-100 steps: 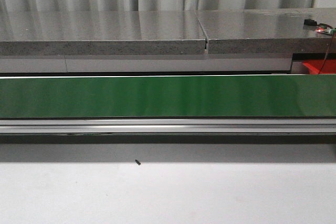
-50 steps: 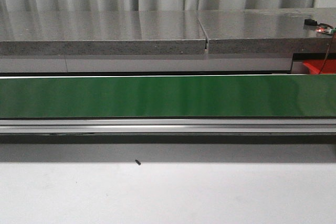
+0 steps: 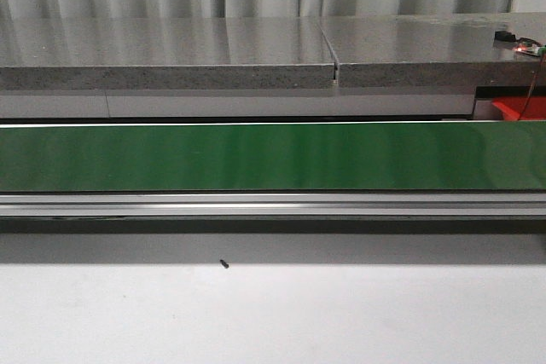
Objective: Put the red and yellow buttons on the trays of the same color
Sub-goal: 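Move the left gripper over the yellow buttons beside the belt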
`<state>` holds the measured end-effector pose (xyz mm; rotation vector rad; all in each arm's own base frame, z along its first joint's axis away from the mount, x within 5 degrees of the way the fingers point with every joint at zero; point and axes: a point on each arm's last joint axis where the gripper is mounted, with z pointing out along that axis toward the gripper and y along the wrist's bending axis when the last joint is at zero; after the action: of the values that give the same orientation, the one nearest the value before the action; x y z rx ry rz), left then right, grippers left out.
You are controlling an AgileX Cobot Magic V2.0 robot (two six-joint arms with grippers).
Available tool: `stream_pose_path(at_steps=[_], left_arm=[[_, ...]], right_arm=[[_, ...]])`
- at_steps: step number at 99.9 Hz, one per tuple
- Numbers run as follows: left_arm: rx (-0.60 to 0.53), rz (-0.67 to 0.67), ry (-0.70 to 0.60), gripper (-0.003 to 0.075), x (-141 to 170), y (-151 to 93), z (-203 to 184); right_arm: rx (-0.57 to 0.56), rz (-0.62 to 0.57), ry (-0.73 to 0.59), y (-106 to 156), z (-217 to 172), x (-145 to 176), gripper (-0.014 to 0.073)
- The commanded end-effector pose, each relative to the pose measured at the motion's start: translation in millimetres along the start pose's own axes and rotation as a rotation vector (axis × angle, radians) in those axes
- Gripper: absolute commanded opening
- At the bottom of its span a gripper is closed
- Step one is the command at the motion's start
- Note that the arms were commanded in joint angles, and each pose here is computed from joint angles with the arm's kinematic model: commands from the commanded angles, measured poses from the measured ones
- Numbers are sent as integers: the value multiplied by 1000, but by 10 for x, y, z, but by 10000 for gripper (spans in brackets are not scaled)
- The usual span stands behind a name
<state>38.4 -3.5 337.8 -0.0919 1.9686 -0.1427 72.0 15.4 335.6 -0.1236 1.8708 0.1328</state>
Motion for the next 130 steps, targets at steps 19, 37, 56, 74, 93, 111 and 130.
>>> stream_pose_path(at_steps=[19,37,56,74,93,111,130], left_arm=[[18,2,-77,265,-117,-20,-24],[3,16,-81,627,-121,-7,-24],[-4,21,-74,652,-114,-1,-24],[-93,-12,-43,652,-189,68,83],[-215,-33,61,652,-443,127,419],[-371,-57,131,617,-734,213,830],[-474,-63,143,589,-1021,304,1213]], right_arm=[[12,6,-80,-7,-27,-120,-68],[12,6,-80,-7,-27,-120,-68],[12,6,-80,-7,-27,-120,-68],[12,6,-80,-7,-27,-120,-68],[12,6,-80,-7,-27,-120,-68],[12,6,-80,-7,-27,-120,-68],[12,6,-80,-7,-27,-119,-68]])
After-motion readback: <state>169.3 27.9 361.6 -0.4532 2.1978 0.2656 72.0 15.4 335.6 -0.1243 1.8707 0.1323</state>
